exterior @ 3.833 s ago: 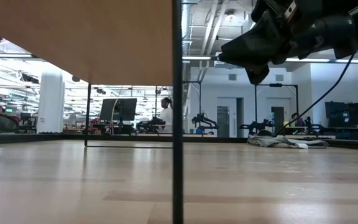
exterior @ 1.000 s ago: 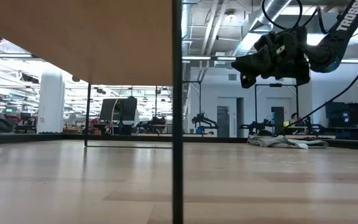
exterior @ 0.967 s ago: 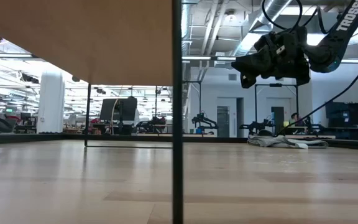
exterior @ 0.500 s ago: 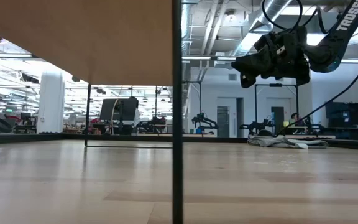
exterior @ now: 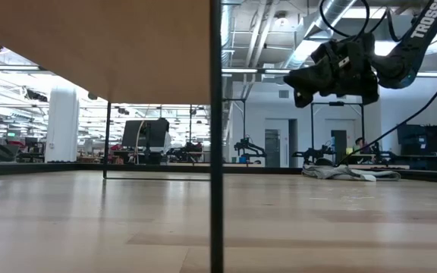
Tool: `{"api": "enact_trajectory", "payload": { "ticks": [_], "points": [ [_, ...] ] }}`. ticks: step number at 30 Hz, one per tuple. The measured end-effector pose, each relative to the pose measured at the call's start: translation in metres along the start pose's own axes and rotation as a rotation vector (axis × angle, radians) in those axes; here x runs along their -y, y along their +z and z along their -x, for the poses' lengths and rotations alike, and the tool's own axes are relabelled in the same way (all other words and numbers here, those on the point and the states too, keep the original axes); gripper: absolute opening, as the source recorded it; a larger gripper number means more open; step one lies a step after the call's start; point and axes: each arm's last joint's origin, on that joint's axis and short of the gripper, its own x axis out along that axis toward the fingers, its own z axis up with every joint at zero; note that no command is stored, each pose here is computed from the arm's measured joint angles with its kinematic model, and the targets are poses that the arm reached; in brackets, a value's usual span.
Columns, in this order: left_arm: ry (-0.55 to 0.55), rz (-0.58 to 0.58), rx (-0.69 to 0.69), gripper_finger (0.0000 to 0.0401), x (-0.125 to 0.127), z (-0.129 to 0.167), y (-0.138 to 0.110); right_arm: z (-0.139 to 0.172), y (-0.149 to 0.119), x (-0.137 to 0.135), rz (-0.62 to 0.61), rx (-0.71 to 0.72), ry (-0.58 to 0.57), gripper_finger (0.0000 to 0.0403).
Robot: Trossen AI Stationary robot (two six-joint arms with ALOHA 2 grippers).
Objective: Stack small to large cups/mugs on shelf
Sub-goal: Return to Home Position
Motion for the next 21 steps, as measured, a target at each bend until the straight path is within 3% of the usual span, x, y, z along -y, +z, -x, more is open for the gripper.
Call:
{"api": "enact_trajectory", "payload": {
  "ticks": [10,14,21],
  "points": [
    [0.216,-0.032,0.01,0.0121,-0.009,-0.024,0.001,0.005,-0.001,0.002,-0.011,-0.004,0.006,0.0123],
    [0.221,-0.101,-0.029,0.0121,-0.009,-0.026,0.001,0.005,-0.001,0.002,-0.009,-0.003,0.005,0.0123],
    [0.229,-0.103,0.0,0.0121,-0.009,-0.026,0.002,0.005,0.0,0.002,-0.008,-0.002,0.004,0.0123]
  ]
}}
